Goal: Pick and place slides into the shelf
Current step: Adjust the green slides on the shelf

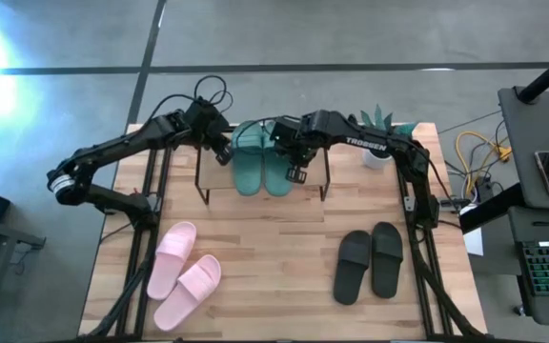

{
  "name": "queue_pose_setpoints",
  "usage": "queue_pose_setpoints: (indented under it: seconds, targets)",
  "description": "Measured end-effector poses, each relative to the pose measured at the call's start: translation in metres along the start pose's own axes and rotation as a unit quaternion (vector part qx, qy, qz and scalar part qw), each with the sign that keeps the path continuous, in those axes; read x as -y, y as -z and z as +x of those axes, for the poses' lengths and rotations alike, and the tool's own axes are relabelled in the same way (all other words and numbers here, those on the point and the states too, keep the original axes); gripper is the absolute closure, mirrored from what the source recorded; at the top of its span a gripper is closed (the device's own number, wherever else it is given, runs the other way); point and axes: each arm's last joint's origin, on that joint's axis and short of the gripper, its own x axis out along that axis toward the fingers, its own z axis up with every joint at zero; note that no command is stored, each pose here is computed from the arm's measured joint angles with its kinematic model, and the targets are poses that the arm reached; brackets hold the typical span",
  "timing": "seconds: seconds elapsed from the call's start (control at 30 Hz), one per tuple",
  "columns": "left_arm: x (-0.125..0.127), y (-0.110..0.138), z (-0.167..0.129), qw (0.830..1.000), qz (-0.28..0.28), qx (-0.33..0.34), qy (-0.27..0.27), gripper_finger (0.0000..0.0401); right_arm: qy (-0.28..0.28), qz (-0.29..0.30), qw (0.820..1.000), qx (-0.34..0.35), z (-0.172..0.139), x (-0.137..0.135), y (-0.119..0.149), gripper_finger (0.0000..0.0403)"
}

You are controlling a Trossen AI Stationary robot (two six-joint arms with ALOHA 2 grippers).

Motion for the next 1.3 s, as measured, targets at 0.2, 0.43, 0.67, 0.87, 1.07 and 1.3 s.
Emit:
queue_pose_setpoints:
  seconds: [0.2, 0.43, 0.67, 0.87, 1.07, 1.3]
  targets:
    - [0.0, 0.0, 0.0, 1.0, 0.004, 0.0, -0.001, 0.0399, -0.002, -0.001, 1.0, 0.001, -0.001, -0.008, 0.0, 0.0394]
    - [-0.003, 0.011, -0.018, 0.998, 0.036, -0.038, -0.039, 0.0399, 0.023, -0.003, 0.997, -0.071, -0.002, -0.006, 0.014, 0.0394]
    - [-0.002, 0.017, -0.051, 1.0, 0.003, -0.004, -0.01, 0.0399, 0.047, 0.0, 0.998, -0.049, -0.004, -0.004, 0.01, 0.0394]
    - [0.0, 0.022, -0.069, 0.999, -0.026, 0.019, 0.026, 0.0399, -0.016, 0.025, 0.999, -0.021, -0.01, -0.007, 0.004, 0.0394]
    - [0.0, 0.024, -0.075, 0.999, -0.026, 0.026, 0.026, 0.0399, -0.039, 0.018, 0.999, 0.01, -0.018, -0.01, -0.001, 0.0394]
    - [0.0, 0.023, -0.07, 0.999, -0.026, 0.018, 0.026, 0.0399, -0.032, 0.019, 0.998, 0.048, -0.017, 0.0, -0.008, 0.0394]
